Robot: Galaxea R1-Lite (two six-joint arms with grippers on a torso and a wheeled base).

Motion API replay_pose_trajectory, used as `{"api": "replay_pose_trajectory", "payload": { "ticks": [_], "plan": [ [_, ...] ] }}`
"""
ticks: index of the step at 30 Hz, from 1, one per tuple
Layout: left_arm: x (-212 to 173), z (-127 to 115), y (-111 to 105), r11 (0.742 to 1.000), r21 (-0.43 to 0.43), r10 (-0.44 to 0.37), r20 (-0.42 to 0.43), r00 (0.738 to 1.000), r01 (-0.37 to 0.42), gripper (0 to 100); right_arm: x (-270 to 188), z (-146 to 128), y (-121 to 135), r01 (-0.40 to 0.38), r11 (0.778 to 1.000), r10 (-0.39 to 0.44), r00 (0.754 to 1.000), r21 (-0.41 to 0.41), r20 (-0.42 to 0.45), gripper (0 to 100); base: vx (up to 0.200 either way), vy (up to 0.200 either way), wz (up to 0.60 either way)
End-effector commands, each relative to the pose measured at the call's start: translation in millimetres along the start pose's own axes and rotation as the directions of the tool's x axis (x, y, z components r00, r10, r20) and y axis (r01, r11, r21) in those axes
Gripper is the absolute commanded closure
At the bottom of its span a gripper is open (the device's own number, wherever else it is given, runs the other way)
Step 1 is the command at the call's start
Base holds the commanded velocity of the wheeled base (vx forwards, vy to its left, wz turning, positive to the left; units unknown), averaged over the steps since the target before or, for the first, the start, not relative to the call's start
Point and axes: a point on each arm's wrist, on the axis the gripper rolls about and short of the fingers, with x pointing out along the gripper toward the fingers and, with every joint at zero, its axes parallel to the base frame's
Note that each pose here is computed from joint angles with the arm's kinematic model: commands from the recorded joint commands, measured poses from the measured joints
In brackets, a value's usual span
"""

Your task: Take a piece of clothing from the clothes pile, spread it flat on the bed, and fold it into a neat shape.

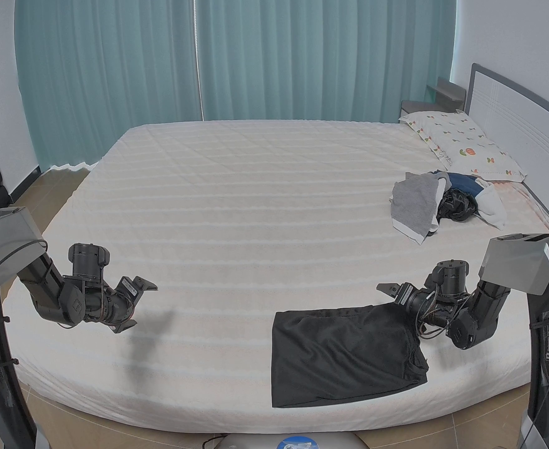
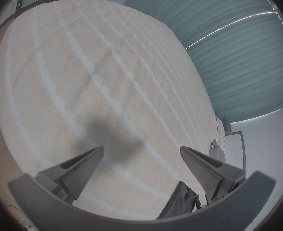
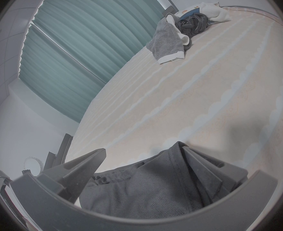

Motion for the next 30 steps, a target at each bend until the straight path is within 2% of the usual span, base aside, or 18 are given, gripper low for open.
{"api": "replay_pose_trajectory", "payload": {
  "ticks": [1, 11, 12, 17, 21, 30],
  "plan": [
    [1.0, -0.9, 0.2, 1.0, 0.001, 0.001, -0.003, 1.0, -0.001, 0, 1.5, 0.5, -0.3, 0.01, 1.0, -0.01, 1.0, 0.0, -0.005, 0, 0.0, 0.0, 0.0],
    [1.0, -0.9, 0.2, 1.0, 0.001, 0.001, -0.003, 1.0, -0.001, 0, 5.3, 1.0, -4.7, 0.023, 1.0, -0.022, 1.0, 0.0, -0.012, 0, 0.0, 0.0, 0.0],
    [1.0, -0.9, 0.2, 1.0, 0.001, 0.001, -0.003, 1.0, -0.001, 0, 5.9, -0.2, -5.1, 0.025, 1.0, -0.025, 1.0, 0.0, -0.014, 100, 0.0, 0.0, 0.0],
    [1.0, -0.6, -0.1, 1.0, 0.001, 0.0, -0.002, 1.0, 0.0, 0, 3.0, 1.7, -6.9, 0.046, 0.999, -0.046, 0.999, 0.005, -0.017, 100, 0.0, 0.0, 0.0],
    [0.9, -0.2, 0.2, 1.0, 0.0, 0.001, -0.001, 1.0, -0.001, 0, -3.8, 16.2, -14.4, 0.062, 0.998, -0.063, 0.998, 0.023, 0.019, 100, 0.0, 0.0, 0.0],
    [0.9, -0.2, 0.2, 1.0, 0.0, 0.001, -0.001, 1.0, -0.001, 0, -10.2, 23.9, -23.3, 0.079, 0.996, -0.081, 0.996, 0.045, 0.042, 100, 0.0, 0.0, 0.0]
  ]
}}
